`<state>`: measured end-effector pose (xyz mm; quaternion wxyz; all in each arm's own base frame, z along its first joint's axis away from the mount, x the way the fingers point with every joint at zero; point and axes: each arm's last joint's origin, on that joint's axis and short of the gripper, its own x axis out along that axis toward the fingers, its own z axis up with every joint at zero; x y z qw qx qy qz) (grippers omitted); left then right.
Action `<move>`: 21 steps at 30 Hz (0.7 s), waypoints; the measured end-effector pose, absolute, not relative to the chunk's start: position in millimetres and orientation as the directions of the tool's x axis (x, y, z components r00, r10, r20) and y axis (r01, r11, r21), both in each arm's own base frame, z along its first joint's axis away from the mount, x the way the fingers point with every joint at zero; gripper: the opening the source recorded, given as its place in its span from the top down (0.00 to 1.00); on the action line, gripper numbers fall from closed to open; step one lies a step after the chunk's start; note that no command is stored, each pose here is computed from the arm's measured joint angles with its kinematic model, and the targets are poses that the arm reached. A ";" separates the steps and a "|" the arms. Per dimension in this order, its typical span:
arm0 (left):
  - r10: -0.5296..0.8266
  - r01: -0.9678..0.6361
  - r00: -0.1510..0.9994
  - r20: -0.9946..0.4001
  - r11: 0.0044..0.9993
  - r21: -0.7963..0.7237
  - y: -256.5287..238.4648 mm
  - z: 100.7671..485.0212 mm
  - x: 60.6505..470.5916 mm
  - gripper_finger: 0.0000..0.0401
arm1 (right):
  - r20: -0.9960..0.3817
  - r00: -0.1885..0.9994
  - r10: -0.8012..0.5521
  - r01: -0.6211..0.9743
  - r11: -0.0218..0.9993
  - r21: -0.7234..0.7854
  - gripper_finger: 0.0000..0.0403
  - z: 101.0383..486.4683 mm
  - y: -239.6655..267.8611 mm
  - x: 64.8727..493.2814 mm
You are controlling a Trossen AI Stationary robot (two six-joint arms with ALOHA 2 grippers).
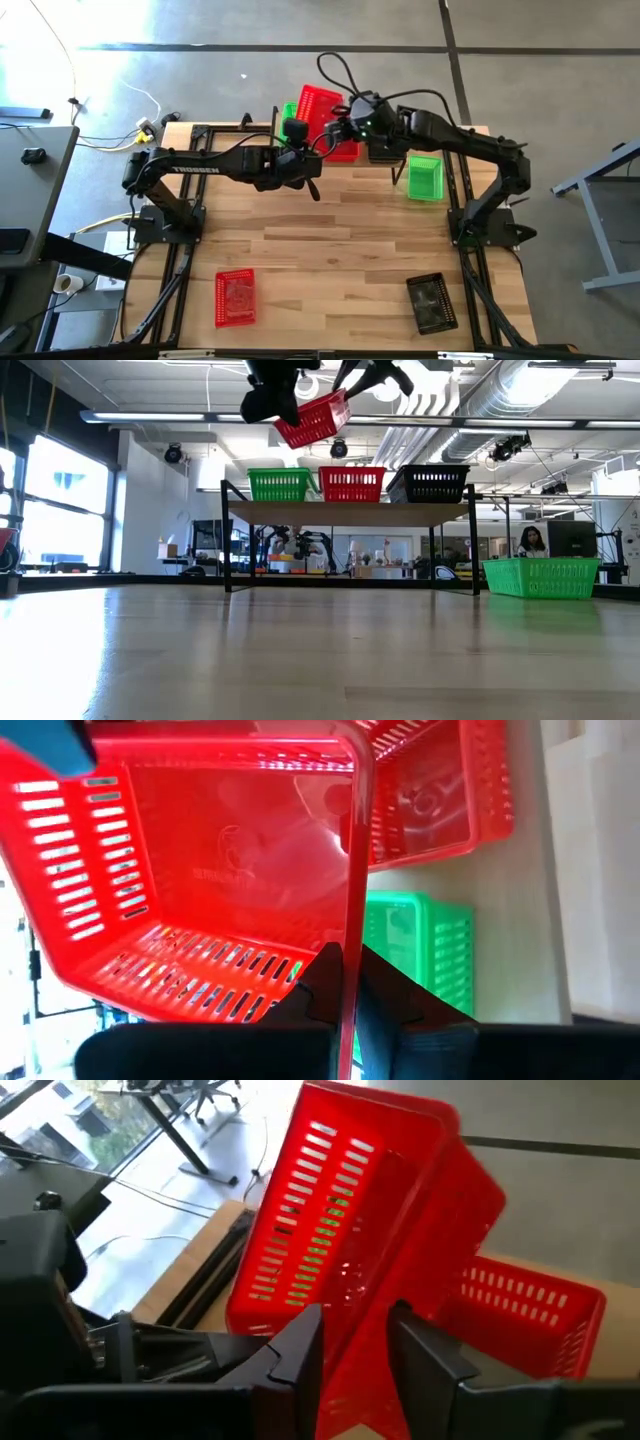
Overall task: Stack baskets on shelf by color
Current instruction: Stack the top red bin on top of the red bin on the shelf
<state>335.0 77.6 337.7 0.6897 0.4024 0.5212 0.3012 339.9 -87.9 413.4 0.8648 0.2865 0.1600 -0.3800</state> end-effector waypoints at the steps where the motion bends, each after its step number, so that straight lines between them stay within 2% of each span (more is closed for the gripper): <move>1: 0.838 0.009 0.273 -0.472 0.489 0.872 77.6 337.9 335.1 1.00 | -0.496 0.656 -0.568 0.752 0.545 0.371 0.78 413.4 -88.2 339.4; 11: 0.843 0.055 0.273 -0.464 0.468 0.882 77.8 338.5 335.6 1.00 | -0.510 0.644 -0.570 0.760 0.551 0.345 0.98 412.2 -95.8 336.8; 21: 0.844 0.080 0.284 -0.454 0.451 0.889 77.8 339.7 337.2 0.99 | -0.517 0.641 -0.568 0.760 0.561 0.327 1.00 411.9 -97.4 335.8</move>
